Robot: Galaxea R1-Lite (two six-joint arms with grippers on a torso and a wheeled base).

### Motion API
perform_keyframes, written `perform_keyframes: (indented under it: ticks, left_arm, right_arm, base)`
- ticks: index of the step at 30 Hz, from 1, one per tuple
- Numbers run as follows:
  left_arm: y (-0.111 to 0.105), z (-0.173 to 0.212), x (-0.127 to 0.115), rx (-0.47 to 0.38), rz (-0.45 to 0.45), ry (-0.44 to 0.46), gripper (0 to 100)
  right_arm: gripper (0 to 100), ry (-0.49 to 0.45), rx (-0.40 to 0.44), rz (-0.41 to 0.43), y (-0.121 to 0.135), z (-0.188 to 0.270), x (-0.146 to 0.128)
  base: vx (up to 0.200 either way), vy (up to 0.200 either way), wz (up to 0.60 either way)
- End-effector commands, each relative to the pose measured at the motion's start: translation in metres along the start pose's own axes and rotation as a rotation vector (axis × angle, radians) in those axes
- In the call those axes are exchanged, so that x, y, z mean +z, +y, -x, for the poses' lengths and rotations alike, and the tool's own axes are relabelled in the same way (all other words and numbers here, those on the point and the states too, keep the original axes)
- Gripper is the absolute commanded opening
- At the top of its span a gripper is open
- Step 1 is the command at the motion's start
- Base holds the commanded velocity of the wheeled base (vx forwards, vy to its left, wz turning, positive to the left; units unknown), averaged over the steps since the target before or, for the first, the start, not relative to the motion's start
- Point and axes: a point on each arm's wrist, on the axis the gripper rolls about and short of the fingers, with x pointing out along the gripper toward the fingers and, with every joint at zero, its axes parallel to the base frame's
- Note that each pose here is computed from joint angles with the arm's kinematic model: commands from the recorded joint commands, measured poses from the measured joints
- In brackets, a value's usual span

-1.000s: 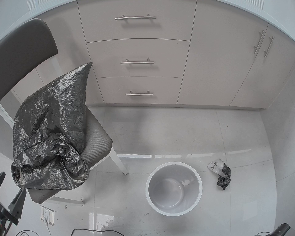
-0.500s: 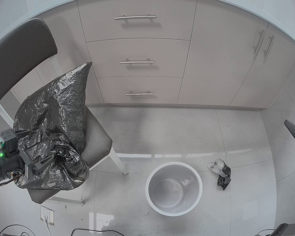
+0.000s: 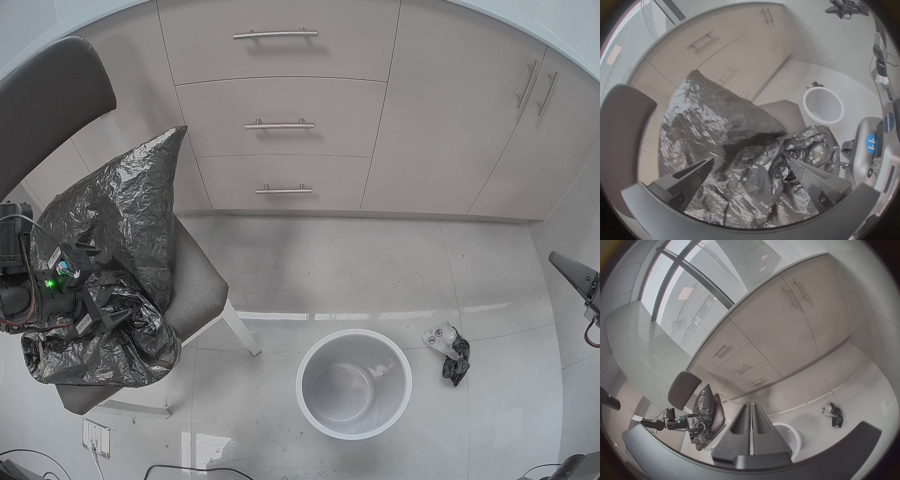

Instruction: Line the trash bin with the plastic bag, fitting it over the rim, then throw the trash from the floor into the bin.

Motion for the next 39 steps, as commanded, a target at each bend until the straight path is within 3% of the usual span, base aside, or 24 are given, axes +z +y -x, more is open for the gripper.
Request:
perform_keyframes:
  ticks: [1,25,26,39]
  left_arm:
    - [-0.001,-0.005,-0.002,-0.043,0.009,0.035,100]
    - [-0.001,-0.019,-0.012,-0.075,0.032,0.091,100]
    - [0.0,-0.02,-0.012,-0.077,0.034,0.089,0]
    - [-0.003,-0.029,-0.016,-0.11,0.04,0.105,0]
  right_arm:
    - [0,0.015,-0.007,-0.002,-0.001,-0.003,-0.002]
    - [0,0.027,-0.016,-0.012,-0.003,-0.007,-0.004]
    - [0,0.027,-0.016,-0.012,-0.003,-0.007,-0.004]
    - [0,0.025,-0.014,-0.013,-0.003,-0.006,-0.004]
  base:
    - [0.0,0.0,0.0]
    - [0.0,0.0,0.0]
    - [0.0,0.0,0.0]
    - [0.0,0.0,0.0]
